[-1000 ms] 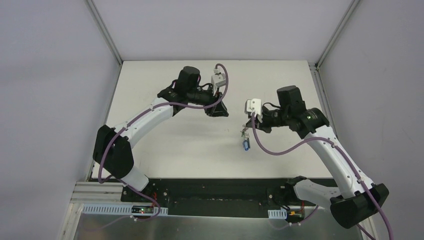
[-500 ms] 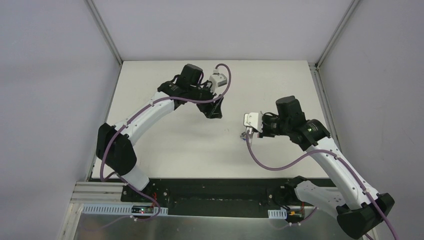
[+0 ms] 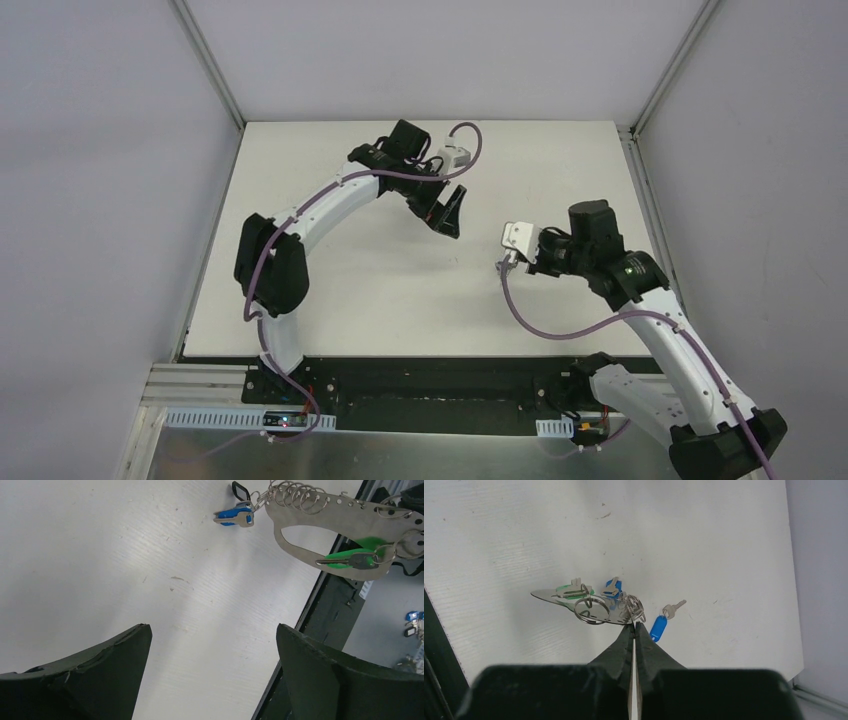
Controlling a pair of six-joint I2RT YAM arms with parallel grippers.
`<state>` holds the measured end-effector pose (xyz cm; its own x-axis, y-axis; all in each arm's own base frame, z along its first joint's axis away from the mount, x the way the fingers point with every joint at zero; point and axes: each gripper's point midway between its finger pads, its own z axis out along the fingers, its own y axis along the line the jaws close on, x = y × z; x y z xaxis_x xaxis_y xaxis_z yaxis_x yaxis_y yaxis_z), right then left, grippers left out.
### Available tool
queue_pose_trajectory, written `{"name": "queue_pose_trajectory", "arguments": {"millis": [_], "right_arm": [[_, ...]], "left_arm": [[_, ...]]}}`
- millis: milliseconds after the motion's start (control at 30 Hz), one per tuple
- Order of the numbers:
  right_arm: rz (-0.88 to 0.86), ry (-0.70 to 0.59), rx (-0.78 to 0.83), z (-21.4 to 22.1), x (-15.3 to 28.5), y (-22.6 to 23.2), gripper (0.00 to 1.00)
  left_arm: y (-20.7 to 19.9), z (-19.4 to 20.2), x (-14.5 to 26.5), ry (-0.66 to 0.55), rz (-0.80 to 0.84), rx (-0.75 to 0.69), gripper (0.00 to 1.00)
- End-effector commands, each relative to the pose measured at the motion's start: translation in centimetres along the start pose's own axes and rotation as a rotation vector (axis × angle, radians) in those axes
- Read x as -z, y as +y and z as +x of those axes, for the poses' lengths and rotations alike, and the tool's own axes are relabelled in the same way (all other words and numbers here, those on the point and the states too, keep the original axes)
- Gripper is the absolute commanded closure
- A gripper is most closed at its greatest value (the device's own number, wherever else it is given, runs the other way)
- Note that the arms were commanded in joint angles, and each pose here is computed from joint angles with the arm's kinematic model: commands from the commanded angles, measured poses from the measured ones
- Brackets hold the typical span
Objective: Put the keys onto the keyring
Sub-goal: Move the key to the center of the board.
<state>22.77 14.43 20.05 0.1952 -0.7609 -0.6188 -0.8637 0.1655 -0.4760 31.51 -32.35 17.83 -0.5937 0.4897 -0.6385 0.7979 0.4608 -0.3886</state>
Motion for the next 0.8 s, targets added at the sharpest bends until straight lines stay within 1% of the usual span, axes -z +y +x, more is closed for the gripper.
{"name": "queue_pose_trajectory", "arguments": {"millis": [0, 33, 100, 167, 267, 400, 500, 533, 633, 700, 767], "right_arm": [[0.046, -0.073, -0.136, -1.6, 2.1, -1.4, 1.0], [0.046, -0.076, -0.176, -1.7, 2.5, -1.5, 1.0], [0.04, -0.077, -0.269, -1.7, 3.5, -1.4, 1.0], [0.042, -0.075, -0.338, -1.7, 4.4, -1.4, 1.0], [0.046, -0.084, -0.406, -2.0, 5.8, -1.3, 1.0], [0.03, -0.074, -0.454, -2.3, 7.0, -0.5, 1.0], [0.028, -0.063, -0.476, -2.1, 7.4, 0.0, 1.0], [0.028, -0.061, -0.483, -2.0, 7.5, 0.1, 1.0], [0.024, -0.047, -0.501, -1.6, 7.6, 0.7, 1.0], [0.027, -0.032, -0.509, -1.3, 7.7, 0.9, 1.0], [0.034, -0.019, -0.513, -1.1, 7.9, 1.1, 1.0]], "left_arm": [[-1.5, -3.1, -0.9, -0.039, 0.093, 0.051, 0.01], [-1.4, -3.5, -1.6, -0.037, 0.089, 0.067, 0.01], [-1.6, -4.4, -3.0, -0.032, 0.104, 0.144, 0.01], [-1.4, -5.5, -5.0, -0.052, 0.103, 0.221, 0.01], [-1.4, -7.4, -7.6, -0.09, 0.113, 0.277, 0.01], [-2.4, -9.9, -11.5, -0.145, 0.164, 0.333, 0.04], [-3.3, -12.5, -14.1, -0.24, 0.241, 0.381, 0.1], [-3.5, -13.9, -14.7, -0.287, 0.276, 0.396, 0.14], [-3.6, -15.9, -17.3, -0.343, 0.332, 0.496, 0.18], [-3.7, -16.6, -18.5, -0.383, 0.327, 0.519, 0.19], [-4.2, -16.4, -19.9, -0.388, 0.33, 0.516, 0.19]]}}
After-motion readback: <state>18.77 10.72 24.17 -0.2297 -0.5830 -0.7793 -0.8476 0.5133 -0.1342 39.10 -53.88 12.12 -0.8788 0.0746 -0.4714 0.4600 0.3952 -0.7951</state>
